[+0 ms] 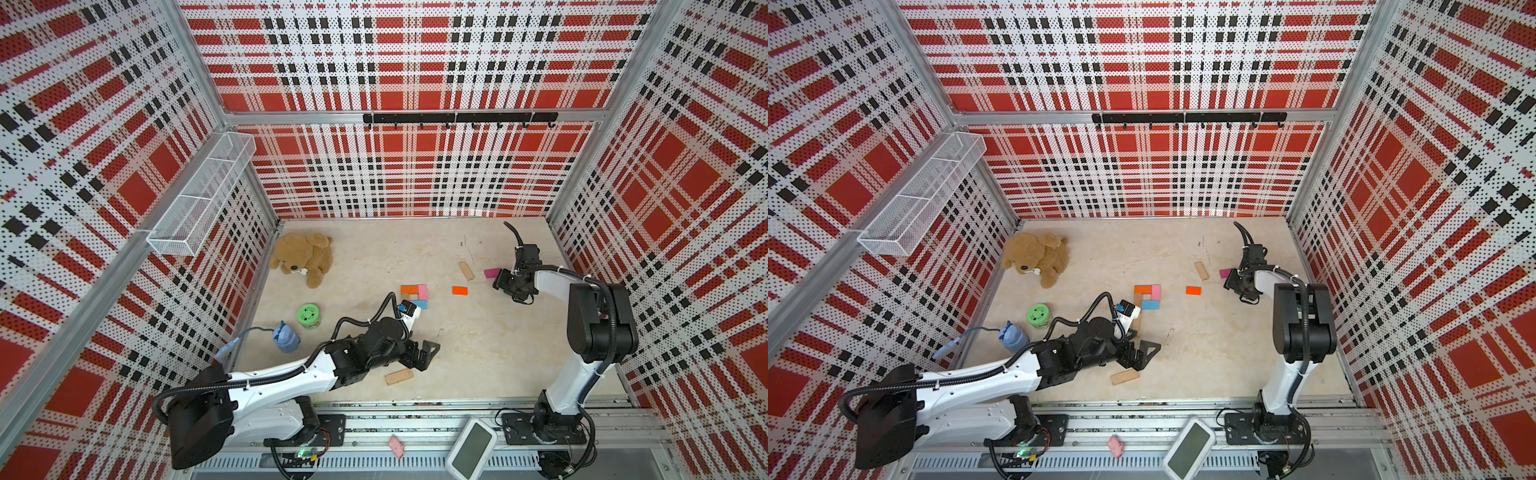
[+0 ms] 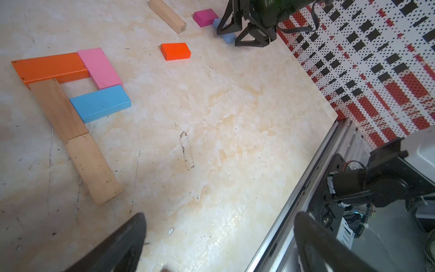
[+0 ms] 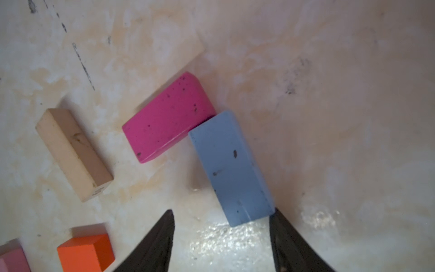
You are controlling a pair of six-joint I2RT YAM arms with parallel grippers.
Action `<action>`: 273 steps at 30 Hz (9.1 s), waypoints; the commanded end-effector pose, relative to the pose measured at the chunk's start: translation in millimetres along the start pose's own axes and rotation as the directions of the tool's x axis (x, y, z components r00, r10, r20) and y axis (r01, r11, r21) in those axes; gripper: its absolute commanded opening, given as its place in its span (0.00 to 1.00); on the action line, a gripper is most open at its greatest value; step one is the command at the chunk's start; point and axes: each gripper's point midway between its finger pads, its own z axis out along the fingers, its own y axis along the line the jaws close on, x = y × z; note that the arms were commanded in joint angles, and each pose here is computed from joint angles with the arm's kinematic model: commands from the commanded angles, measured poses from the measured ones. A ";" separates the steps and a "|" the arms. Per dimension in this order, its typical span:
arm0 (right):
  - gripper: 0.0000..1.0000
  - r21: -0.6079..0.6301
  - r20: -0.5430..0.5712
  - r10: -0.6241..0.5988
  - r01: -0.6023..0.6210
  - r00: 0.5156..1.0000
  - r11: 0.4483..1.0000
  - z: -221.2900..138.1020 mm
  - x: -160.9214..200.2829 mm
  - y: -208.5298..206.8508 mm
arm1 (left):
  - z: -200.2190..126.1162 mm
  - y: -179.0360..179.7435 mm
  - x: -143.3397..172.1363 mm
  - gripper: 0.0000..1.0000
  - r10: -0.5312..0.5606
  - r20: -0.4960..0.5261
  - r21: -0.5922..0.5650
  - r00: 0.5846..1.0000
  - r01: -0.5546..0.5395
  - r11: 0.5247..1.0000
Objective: Assemble the letter p with building blocks
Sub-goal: Pick up the building block from the center of the board, then place the building block at the center of the board, then adjust the building block at the center of the board.
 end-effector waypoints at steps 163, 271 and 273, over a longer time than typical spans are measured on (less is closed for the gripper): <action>0.24 -0.317 -0.090 -0.034 0.004 0.995 0.948 7.3 53.0 75.6 | 34.7 -3.7 -16.3 0.99 -0.039 -0.022 0.026 0.999 0.039 0.999; 0.26 -0.245 0.052 -0.129 0.138 0.990 0.960 -83.6 98.5 66.9 | 17.1 -14.8 -24.7 0.99 0.054 0.023 -0.006 0.998 -0.053 0.999; 0.22 -0.223 0.041 -0.136 0.142 0.990 0.964 -80.2 98.1 64.6 | 19.4 -16.5 -23.9 0.99 0.055 0.016 -0.001 0.998 -0.055 0.998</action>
